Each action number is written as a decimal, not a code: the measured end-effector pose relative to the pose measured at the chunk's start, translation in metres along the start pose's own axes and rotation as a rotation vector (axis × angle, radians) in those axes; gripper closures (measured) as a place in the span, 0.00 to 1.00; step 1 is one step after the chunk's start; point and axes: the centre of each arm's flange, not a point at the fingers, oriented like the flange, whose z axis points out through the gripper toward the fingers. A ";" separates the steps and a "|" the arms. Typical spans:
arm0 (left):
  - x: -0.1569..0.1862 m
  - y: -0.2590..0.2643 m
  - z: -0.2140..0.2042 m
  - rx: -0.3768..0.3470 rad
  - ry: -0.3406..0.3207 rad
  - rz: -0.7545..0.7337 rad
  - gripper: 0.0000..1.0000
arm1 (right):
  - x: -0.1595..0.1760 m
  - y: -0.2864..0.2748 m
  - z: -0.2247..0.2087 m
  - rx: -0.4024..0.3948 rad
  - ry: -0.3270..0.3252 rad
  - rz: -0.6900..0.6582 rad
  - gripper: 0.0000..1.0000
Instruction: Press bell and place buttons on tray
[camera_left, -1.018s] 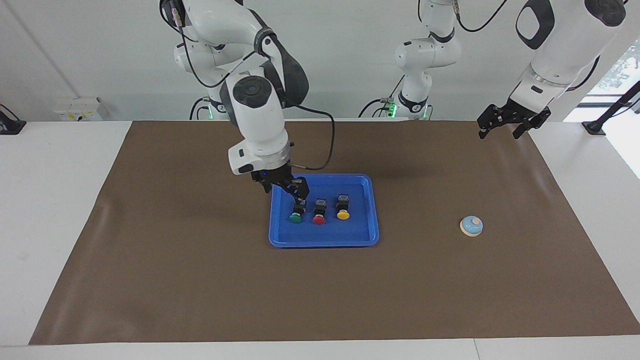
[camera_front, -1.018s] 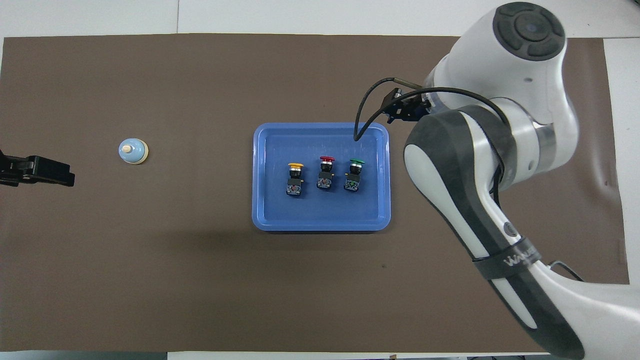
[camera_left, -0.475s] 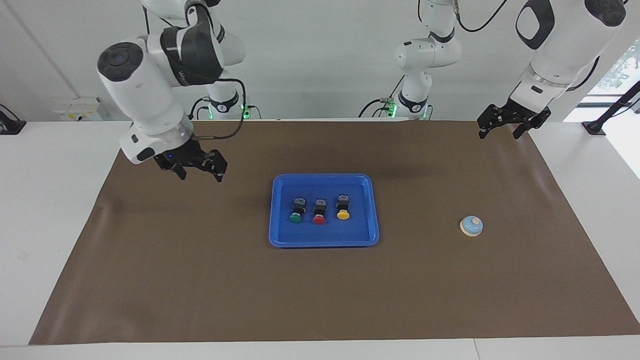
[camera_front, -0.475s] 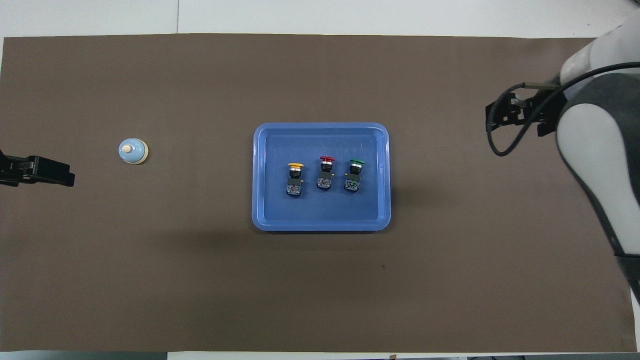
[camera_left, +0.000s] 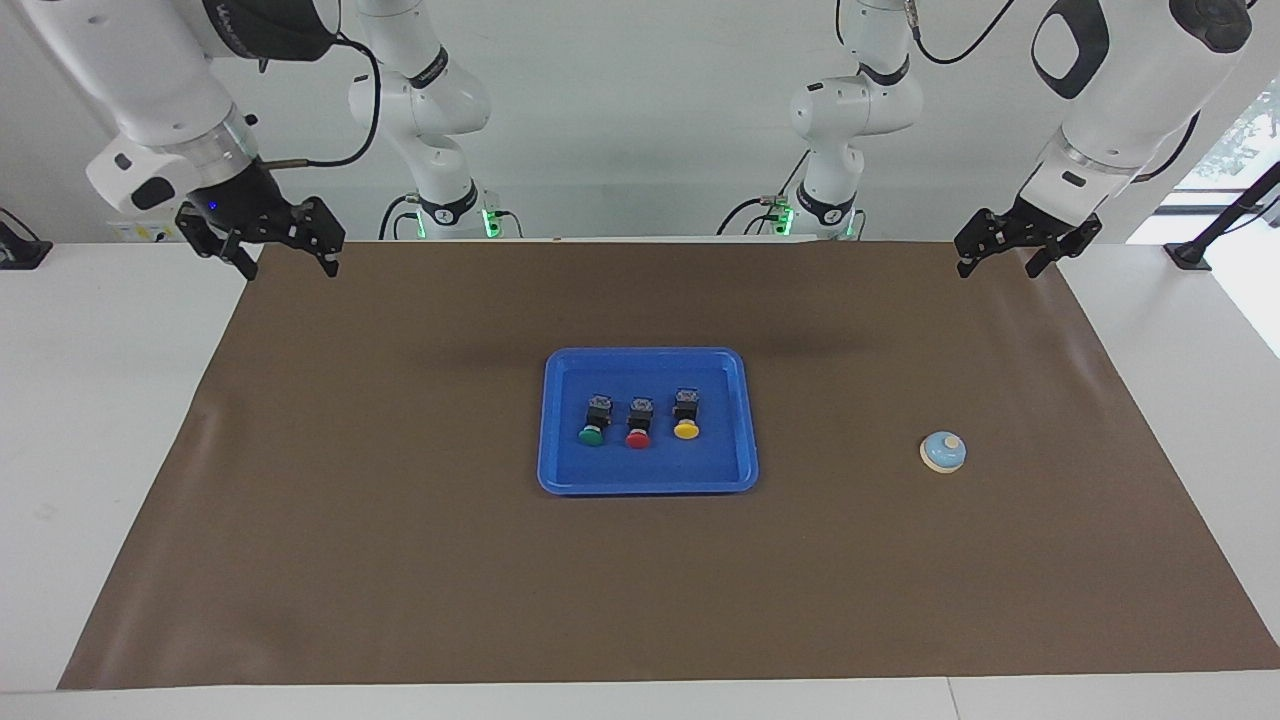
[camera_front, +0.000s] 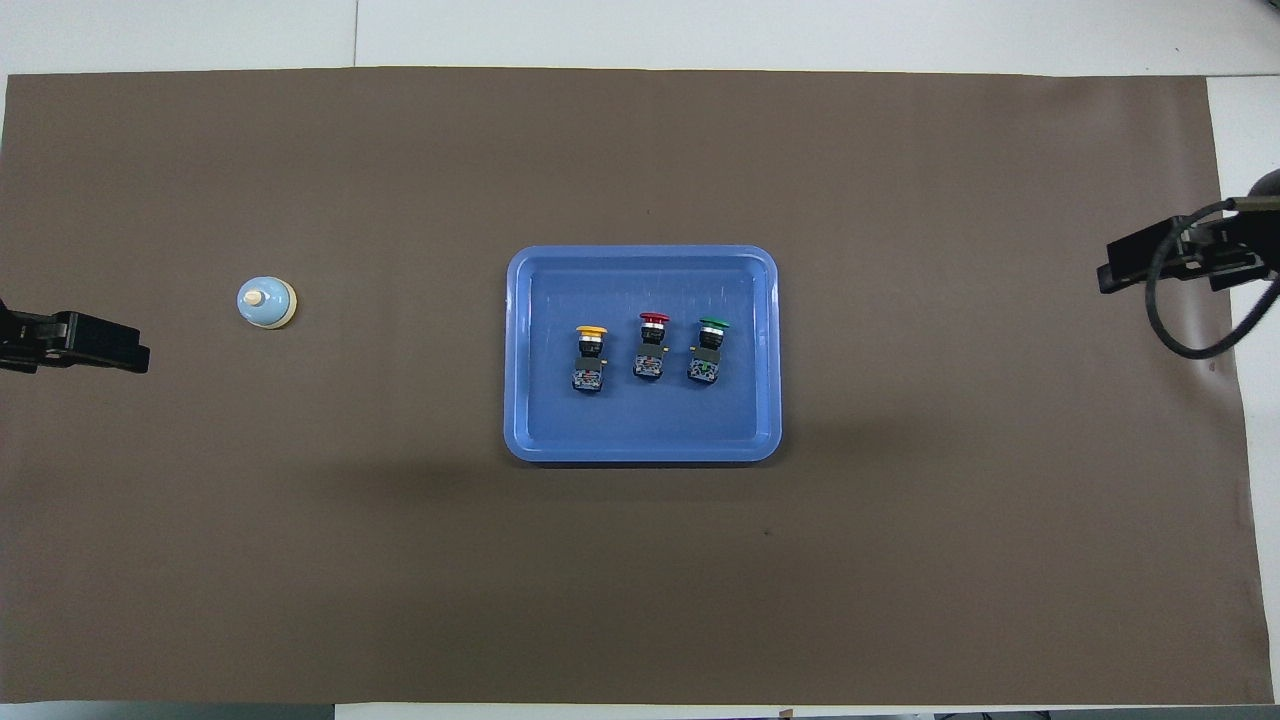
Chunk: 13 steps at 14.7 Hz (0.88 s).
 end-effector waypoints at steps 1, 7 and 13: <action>0.000 0.000 0.000 0.000 0.000 -0.001 0.00 | -0.009 -0.001 -0.009 -0.008 0.007 -0.002 0.00; 0.000 0.000 0.000 0.000 0.000 0.001 0.00 | -0.012 0.004 -0.006 -0.017 0.038 0.006 0.00; 0.000 0.000 0.000 0.000 0.001 0.004 0.00 | -0.006 0.004 0.012 -0.017 0.046 0.006 0.00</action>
